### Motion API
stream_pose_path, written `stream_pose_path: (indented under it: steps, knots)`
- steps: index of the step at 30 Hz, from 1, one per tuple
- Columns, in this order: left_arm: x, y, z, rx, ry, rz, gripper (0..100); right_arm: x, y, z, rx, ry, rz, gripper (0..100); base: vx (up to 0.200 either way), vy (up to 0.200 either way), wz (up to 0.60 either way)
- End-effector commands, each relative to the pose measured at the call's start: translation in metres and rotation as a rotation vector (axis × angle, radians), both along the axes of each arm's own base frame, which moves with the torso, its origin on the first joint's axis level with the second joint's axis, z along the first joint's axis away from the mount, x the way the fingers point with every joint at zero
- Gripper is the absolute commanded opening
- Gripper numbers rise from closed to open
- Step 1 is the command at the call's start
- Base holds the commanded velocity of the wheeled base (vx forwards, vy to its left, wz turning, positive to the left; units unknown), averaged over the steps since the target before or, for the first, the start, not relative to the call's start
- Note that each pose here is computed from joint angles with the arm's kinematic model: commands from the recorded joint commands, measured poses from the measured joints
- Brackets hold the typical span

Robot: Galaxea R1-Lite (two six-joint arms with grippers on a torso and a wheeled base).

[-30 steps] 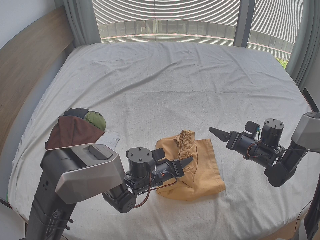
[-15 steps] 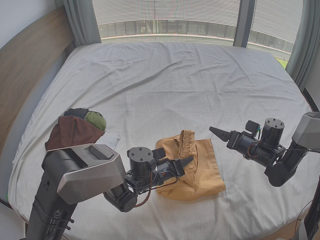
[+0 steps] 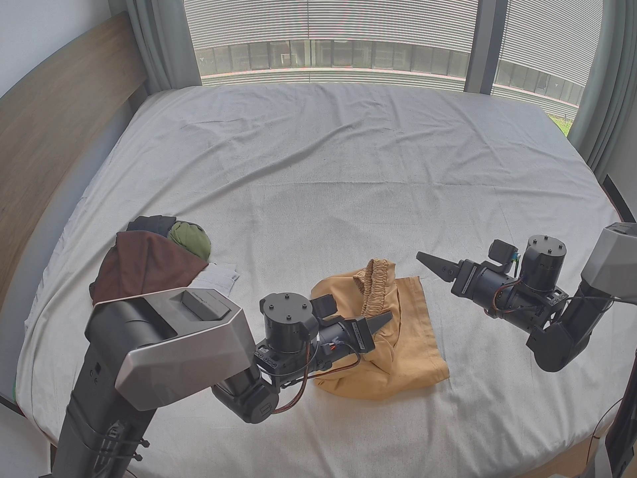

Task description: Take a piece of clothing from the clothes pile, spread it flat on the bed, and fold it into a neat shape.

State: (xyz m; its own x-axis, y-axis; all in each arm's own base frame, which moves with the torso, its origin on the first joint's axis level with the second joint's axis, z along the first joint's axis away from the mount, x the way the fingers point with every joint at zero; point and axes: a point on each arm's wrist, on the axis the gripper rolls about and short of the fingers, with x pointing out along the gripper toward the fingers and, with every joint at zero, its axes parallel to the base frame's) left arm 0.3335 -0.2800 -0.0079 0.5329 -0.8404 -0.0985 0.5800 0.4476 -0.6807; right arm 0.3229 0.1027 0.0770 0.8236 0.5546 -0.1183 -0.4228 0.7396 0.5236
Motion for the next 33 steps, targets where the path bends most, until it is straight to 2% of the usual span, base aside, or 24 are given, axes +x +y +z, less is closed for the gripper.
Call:
stream_pose_path:
  steps: [1,8,13,18,21,28,29,30,33]
  knots:
    - [-0.001,-0.001,-0.001,0.001,0.002,-0.004,100,0.0,0.0,-0.001,0.0,0.002,0.002,100,0.0,0.0,0.0]
    - [-0.001,-0.001,-0.001,-0.003,-0.005,-0.001,100,0.0,0.0,-0.001,0.0,0.002,0.002,100,0.0,0.0,0.0]
    - [-0.007,0.0,-0.006,0.01,-0.006,0.044,100,0.0,0.001,-0.002,-0.002,0.006,0.002,100,0.0,0.0,0.0]
    - [-0.008,0.014,-0.009,0.024,-0.002,0.08,100,-0.002,0.004,-0.004,-0.005,0.016,0.014,100,0.0,0.0,0.0]
    - [-0.005,0.048,-0.005,0.054,-0.011,0.144,100,-0.006,0.011,-0.008,-0.009,0.031,0.037,100,0.0,0.0,0.0]
    - [-0.01,0.1,0.006,0.108,-0.011,0.234,100,-0.015,0.023,-0.016,-0.023,0.068,0.08,100,0.0,0.0,0.0]
    - [-0.01,0.1,0.006,0.108,-0.011,0.234,100,-0.015,0.023,-0.016,-0.023,0.068,0.08,100,0.0,0.0,0.0]
    - [-0.013,0.113,0.01,0.115,0.002,0.247,100,-0.017,0.026,-0.017,-0.024,0.07,0.089,100,0.0,0.0,0.0]
    - [-0.022,0.131,0.019,0.124,0.019,0.262,100,-0.019,0.029,-0.019,-0.028,0.08,0.103,100,0.0,0.0,0.0]
